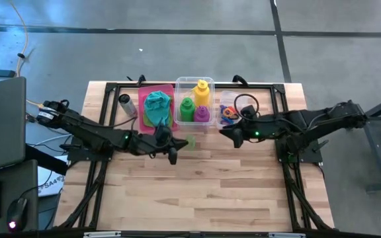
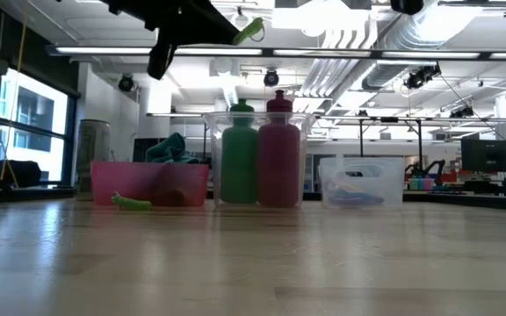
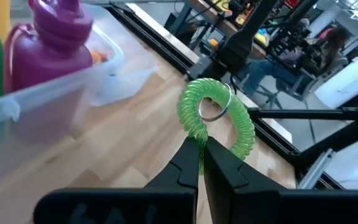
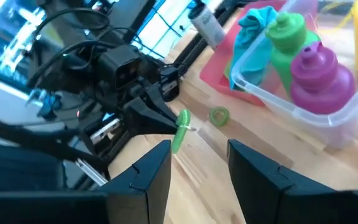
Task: Pick & Place Sports Items
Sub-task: Put the bottom green spring keychain into the right transparent bin
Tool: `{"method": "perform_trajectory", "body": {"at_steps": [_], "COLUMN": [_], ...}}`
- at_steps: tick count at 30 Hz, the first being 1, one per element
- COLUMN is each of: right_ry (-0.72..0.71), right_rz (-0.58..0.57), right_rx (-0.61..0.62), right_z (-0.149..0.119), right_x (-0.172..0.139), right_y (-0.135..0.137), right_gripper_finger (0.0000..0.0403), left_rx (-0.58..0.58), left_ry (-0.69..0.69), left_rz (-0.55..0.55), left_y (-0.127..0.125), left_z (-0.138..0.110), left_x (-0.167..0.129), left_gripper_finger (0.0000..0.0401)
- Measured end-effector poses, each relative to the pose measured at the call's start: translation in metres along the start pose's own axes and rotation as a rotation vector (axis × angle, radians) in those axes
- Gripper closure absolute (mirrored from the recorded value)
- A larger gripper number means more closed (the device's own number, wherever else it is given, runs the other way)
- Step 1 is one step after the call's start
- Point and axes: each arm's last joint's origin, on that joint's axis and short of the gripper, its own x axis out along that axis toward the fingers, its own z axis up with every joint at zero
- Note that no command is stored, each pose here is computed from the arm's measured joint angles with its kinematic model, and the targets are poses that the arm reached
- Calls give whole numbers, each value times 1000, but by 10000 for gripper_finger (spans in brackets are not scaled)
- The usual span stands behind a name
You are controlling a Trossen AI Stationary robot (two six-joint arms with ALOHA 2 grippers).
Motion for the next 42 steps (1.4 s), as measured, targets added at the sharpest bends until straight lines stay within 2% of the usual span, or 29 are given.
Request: {"method": "perform_trajectory", "body": {"at_steps": [9, 12, 24, 37, 42], "right_ry": [42, 49, 64, 52, 40], "right_rz": [-9, 30, 62, 74, 70], "right_rx": [152, 193, 223, 237, 240], "right_z": [-6, -7, -23, -37, -36], "right_x": [12, 20, 62, 94, 97], "right_y": [1, 6, 15, 18, 17], "right_gripper_finger": [255, 255, 255, 255, 255], "left_rx": [28, 41, 61, 66, 67], "left_ry": [-47, -48, -47, -33, -32], "left_rz": [-19, -19, -36, -54, -56], "left_y": [0, 0, -1, -2, -2], "left_z": [7, 7, 8, 7, 7], "left_x": [2, 2, 2, 2, 2], "left_gripper_finger": [398, 398, 398, 398, 398]}}
